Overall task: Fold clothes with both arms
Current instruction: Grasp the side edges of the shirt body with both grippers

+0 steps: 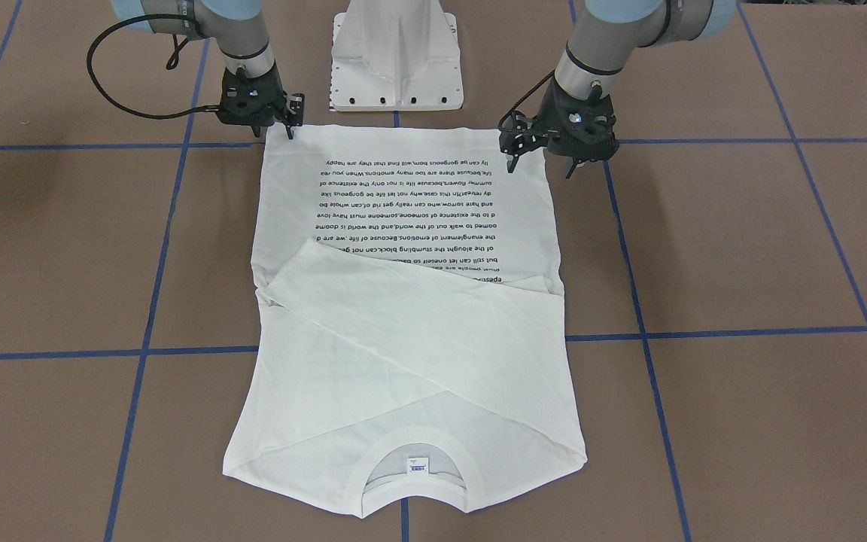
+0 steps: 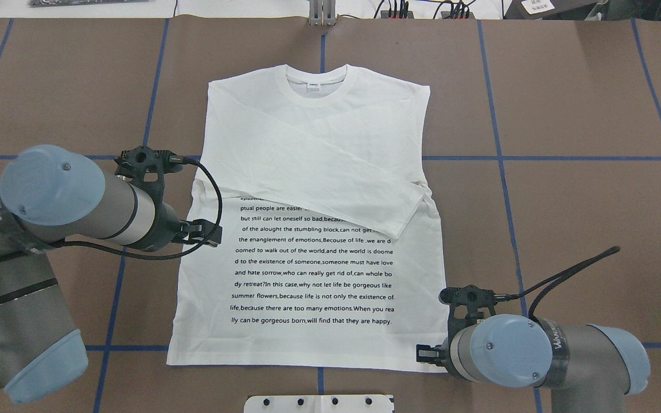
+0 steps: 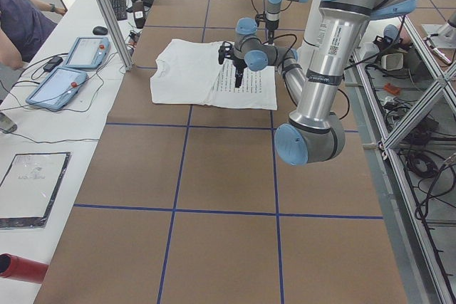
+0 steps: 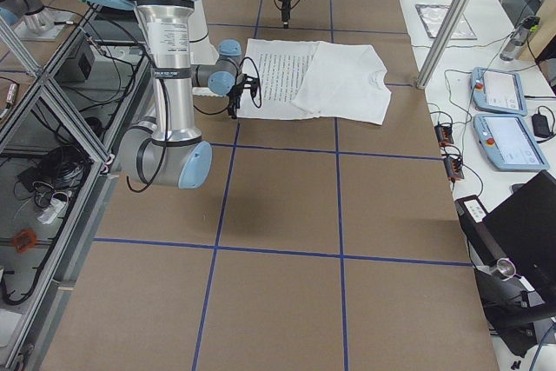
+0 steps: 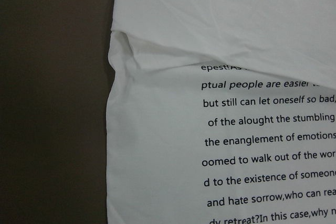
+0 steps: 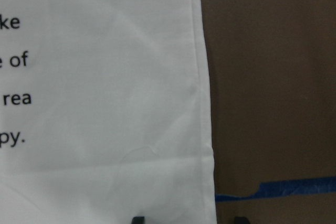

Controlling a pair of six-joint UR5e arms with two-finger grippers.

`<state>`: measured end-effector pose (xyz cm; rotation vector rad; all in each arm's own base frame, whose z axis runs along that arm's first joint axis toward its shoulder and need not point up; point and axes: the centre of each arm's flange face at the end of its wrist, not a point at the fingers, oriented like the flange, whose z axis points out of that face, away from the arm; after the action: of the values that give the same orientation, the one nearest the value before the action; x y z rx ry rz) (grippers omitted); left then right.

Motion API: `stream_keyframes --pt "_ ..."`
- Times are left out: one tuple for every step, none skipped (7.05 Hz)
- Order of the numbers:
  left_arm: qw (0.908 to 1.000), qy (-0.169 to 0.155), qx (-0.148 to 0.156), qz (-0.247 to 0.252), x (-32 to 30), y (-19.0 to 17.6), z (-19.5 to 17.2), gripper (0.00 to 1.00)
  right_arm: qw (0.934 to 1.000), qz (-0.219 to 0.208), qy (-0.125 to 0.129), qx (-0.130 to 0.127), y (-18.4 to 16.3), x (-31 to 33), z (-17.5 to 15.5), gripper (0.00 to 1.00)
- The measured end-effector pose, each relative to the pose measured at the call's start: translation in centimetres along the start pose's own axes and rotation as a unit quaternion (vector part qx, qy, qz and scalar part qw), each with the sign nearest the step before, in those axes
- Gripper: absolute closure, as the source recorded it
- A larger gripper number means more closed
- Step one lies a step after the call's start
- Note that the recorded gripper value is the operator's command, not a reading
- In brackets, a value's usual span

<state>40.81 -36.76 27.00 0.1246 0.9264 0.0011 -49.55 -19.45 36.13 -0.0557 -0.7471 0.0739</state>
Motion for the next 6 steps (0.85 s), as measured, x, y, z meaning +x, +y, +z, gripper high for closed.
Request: stream_keyframes --pt "1.0 0.0 0.0 0.0 0.01 0.0 0.01 0.0 1.0 -0.001 0.0 -0.001 0.12 -0.06 0.01 0.74" --pt "1.0 0.0 0.0 0.0 0.02 0.0 0.01 0.0 1.0 -0.001 -0.001 -0.001 0.22 -0.11 0.02 0.91" --pt "1.0 0.0 0.0 0.0 0.01 0.0 0.02 0.0 1.0 -0.002 -0.002 -0.002 0.26 -0.13 -0.03 1.0" --pt "1.0 0.0 0.0 0.0 0.02 0.0 0.02 0.0 1.0 -0.002 -0.002 -0.002 0.3 -0.14 -0.11 1.0" --pt "1.0 0.0 0.0 0.0 0.04 0.0 0.0 0.0 1.0 -0.002 -0.005 -0.001 0.29 -0.18 -0.34 1.0" --pt "1.0 0.0 0.0 0.0 0.05 0.0 -0.02 0.0 1.0 -0.002 -0.009 0.0 0.25 -0.28 -0.76 1.0"
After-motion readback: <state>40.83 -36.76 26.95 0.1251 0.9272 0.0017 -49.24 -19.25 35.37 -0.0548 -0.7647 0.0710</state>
